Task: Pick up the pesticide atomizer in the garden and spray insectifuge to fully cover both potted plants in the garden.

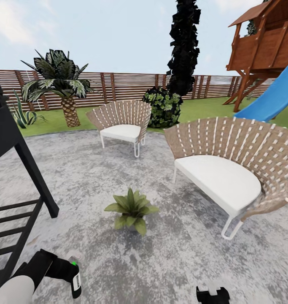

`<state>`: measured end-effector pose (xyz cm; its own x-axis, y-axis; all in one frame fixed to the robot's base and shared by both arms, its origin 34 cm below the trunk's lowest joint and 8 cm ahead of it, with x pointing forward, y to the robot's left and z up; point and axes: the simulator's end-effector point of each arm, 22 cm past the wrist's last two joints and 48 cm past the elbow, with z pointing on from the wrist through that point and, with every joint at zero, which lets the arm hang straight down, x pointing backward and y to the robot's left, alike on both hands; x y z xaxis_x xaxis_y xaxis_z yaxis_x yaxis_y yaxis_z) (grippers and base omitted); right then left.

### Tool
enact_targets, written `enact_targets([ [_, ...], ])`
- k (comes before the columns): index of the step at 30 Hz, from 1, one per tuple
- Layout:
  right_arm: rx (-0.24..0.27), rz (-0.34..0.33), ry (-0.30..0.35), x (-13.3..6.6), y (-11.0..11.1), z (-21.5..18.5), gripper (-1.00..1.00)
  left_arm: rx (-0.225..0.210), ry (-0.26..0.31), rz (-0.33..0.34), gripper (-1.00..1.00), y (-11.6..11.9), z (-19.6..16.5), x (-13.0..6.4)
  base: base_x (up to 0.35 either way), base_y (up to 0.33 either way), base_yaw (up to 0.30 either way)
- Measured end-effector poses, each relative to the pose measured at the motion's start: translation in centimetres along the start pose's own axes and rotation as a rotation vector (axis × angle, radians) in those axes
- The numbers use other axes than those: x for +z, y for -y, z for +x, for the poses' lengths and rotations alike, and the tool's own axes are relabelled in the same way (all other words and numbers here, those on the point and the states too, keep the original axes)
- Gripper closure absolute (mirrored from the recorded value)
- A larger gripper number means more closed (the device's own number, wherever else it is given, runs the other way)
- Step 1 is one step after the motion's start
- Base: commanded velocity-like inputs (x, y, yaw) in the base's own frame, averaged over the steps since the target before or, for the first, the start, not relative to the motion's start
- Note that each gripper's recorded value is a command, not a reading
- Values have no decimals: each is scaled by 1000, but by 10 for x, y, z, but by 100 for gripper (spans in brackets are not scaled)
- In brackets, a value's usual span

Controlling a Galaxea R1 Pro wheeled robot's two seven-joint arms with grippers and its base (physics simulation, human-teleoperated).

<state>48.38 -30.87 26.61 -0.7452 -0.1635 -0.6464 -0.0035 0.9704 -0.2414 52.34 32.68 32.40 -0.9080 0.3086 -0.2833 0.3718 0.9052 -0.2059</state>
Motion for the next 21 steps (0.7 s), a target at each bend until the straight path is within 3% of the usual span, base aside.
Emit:
enact_targets([
  [5, -1, 1, -1, 0, 1, 1, -100, -2, -1, 0, 100, 0, 0, 0, 301, 180, 0],
  [19, 0, 1, -2, -1, 0, 2, -100, -5, 0, 2, 100, 0, 0, 0, 319, -1, 19],
  [20, -1, 7, -5, 0, 4, 4, -100, -45, -50, 14, 100, 3, 7, -1, 40, -41, 8],
  [21, -1, 9, -5, 0, 4, 4, -100, -50, -48, 31, 100, 7, 4, -2, 26, -27, 5],
])
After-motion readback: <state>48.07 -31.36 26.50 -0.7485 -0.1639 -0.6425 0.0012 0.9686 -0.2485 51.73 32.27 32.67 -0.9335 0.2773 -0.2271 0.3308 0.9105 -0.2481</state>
